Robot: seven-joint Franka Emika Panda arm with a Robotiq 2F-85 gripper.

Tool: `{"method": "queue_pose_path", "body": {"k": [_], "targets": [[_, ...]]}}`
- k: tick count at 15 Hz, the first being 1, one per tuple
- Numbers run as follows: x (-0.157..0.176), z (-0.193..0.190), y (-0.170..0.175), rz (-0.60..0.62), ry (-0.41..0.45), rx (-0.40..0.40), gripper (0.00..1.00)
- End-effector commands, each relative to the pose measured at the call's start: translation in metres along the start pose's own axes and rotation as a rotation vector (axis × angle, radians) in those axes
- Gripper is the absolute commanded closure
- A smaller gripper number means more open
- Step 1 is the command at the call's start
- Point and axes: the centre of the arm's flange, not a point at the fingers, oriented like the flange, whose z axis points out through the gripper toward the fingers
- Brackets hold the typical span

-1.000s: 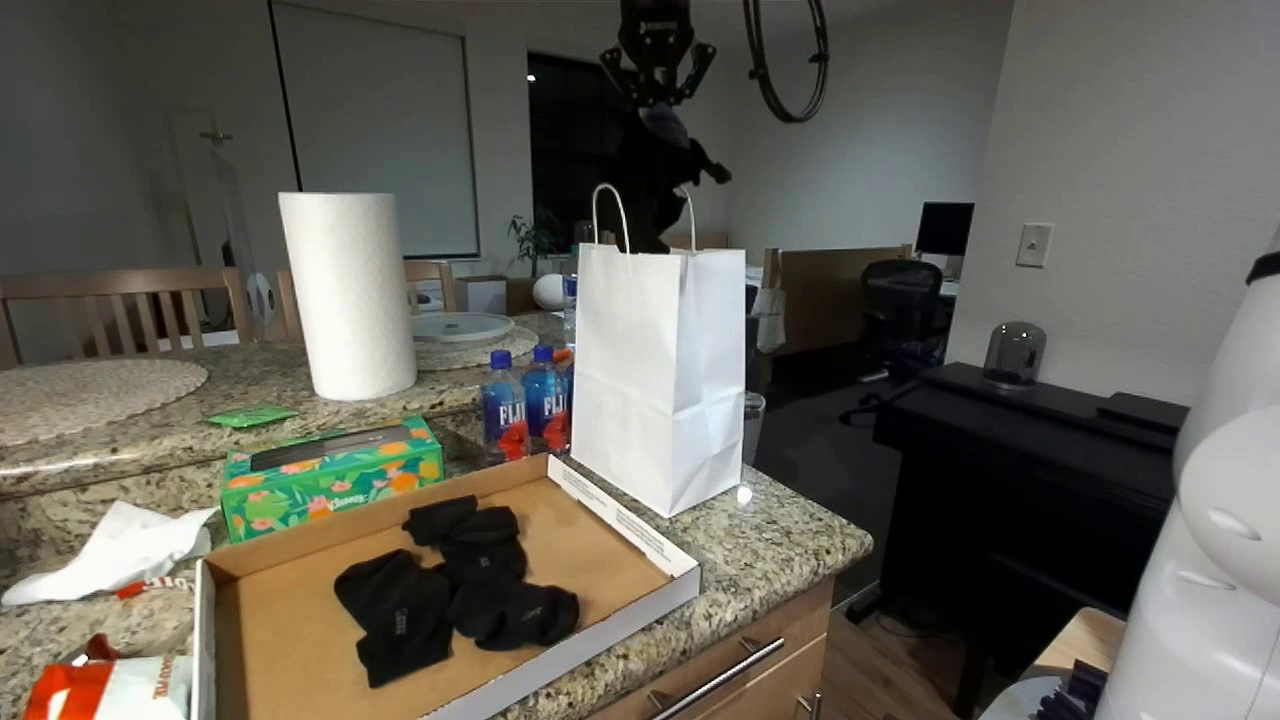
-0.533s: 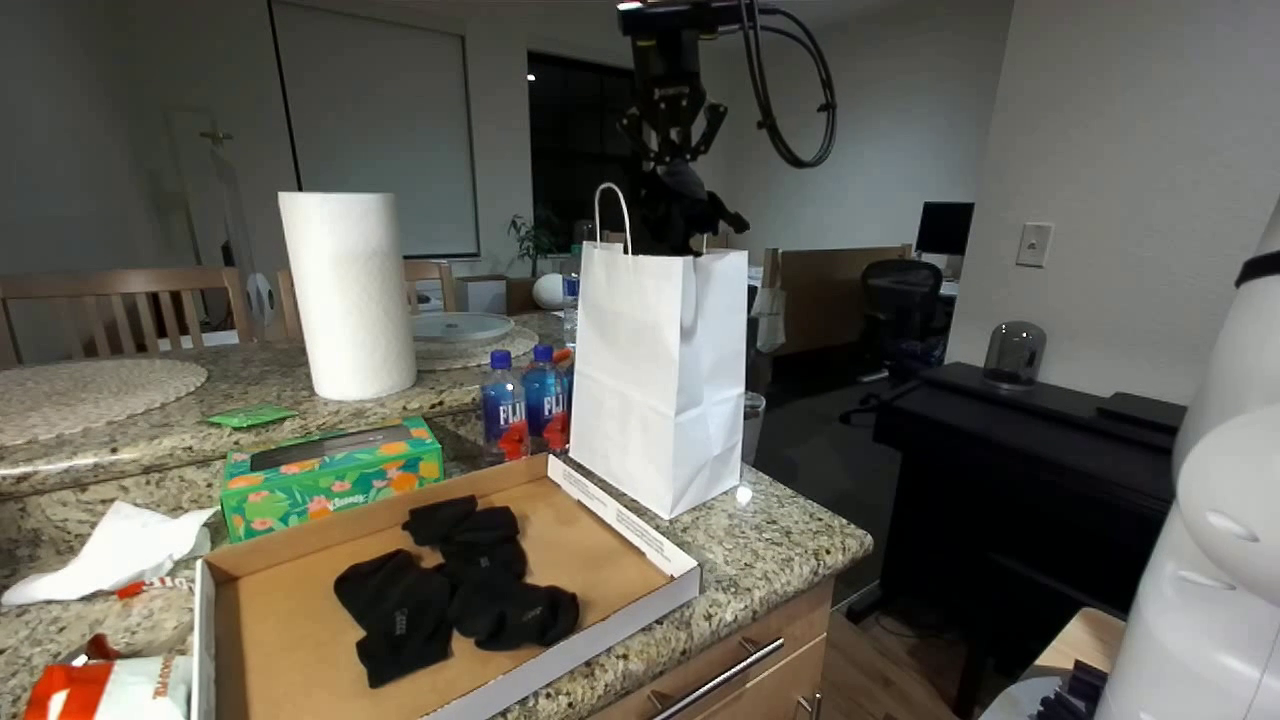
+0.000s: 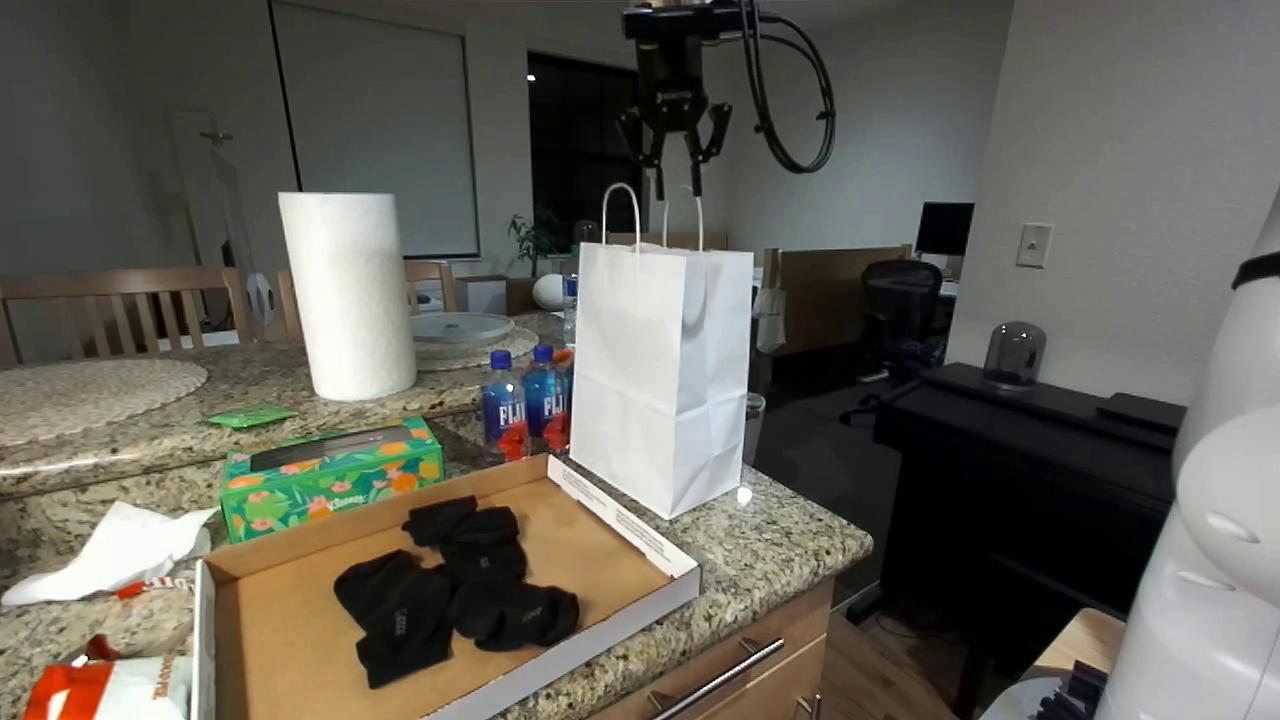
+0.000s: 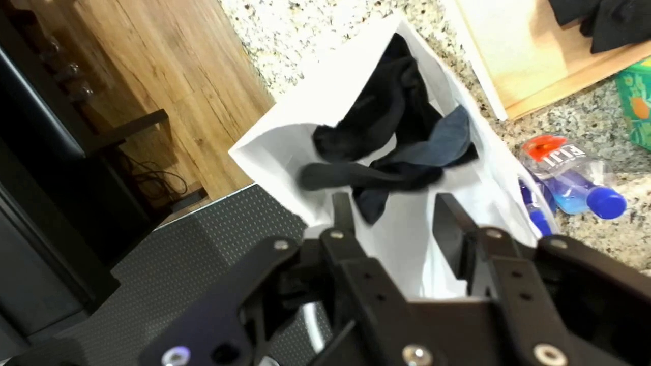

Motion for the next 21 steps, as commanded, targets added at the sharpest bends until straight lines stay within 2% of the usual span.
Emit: {"method": "queue_pose_path", "body": {"k": [1,4,5,7,9,11,13,17,19,21], "targets": [[-0.003,-0.012,0.011,0.000,0.013,0.053,0.23],[-0.008,-0.027,0.016,-0.004,0.034,0.082,0.04],[-0.012,-0.036,0.019,-0.007,0.050,0.096,0.01],[-0.023,-0.059,0.023,-0.034,0.088,0.134,0.00],[-0.045,-0.081,0.017,-0.117,0.138,0.165,0.00],[-0.072,-0.092,0.004,-0.220,0.180,0.180,0.00],[-0.096,-0.088,-0.021,-0.326,0.184,0.189,0.00],[-0.145,-0.050,-0.083,-0.537,0.172,0.211,0.00],[-0.164,-0.014,-0.115,-0.643,0.186,0.223,0.00],[-0.189,0.031,-0.144,-0.746,0.159,0.243,0.00]]}}
